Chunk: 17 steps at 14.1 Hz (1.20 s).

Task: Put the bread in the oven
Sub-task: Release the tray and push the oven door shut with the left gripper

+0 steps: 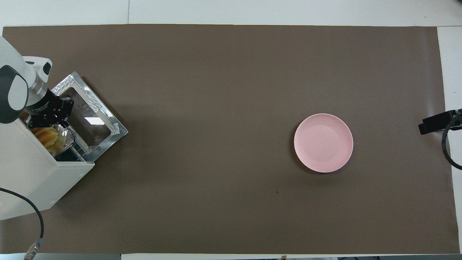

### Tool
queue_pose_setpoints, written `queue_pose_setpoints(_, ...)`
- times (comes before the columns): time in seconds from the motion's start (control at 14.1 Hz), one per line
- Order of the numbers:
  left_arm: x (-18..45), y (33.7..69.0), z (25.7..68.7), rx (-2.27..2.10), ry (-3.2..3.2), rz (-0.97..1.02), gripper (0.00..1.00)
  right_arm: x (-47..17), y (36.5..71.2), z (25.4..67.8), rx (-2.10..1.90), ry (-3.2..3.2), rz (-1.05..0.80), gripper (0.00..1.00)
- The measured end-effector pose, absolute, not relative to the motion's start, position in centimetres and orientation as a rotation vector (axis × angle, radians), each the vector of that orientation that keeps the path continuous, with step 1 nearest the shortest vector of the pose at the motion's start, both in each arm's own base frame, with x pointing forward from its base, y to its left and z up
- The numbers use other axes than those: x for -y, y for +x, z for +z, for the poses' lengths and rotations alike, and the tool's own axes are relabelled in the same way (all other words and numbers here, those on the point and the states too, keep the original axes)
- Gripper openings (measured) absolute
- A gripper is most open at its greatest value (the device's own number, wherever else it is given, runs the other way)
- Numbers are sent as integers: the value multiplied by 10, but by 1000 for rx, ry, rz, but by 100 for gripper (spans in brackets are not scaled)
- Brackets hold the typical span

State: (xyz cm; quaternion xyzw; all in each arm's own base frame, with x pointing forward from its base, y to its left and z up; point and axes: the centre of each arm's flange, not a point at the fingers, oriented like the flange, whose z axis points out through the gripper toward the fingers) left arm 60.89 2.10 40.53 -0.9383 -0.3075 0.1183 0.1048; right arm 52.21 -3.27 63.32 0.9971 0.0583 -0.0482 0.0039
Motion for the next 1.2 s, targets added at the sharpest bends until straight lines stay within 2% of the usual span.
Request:
queue_pose_setpoints(0.21, -23, 608, 404, 908, -2766, 341, 2, 33, 522, 633, -183, 3125, -151, 100)
queue_pose_setpoints(0.28, -25, 607, 404, 911, -2765, 340, 7, 33, 522, 633, -183, 3125, -151, 100)
queue_pose_setpoints(0.35, -28, 607, 405, 916, -2765, 338, 7, 33, 522, 633, -183, 3125, -151, 100)
queue_pose_setpoints(0.42, -30, 606, 406, 910, -2768, 336, 14, 33, 522, 633, -183, 3125, -151, 100)
queue_pose_setpoints(0.92, -16, 612, 426, 813, -2823, 290, 96, 33, 522, 633, -183, 3125, -151, 100)
queue_pose_setpoints(0.99, -16, 613, 432, 810, -2825, 287, 100, 33, 522, 633, -183, 3125, -151, 100)
queue_pose_setpoints(1.2, -11, 616, 450, 787, -2837, 277, 100, 33, 522, 633, -183, 3125, -151, 100)
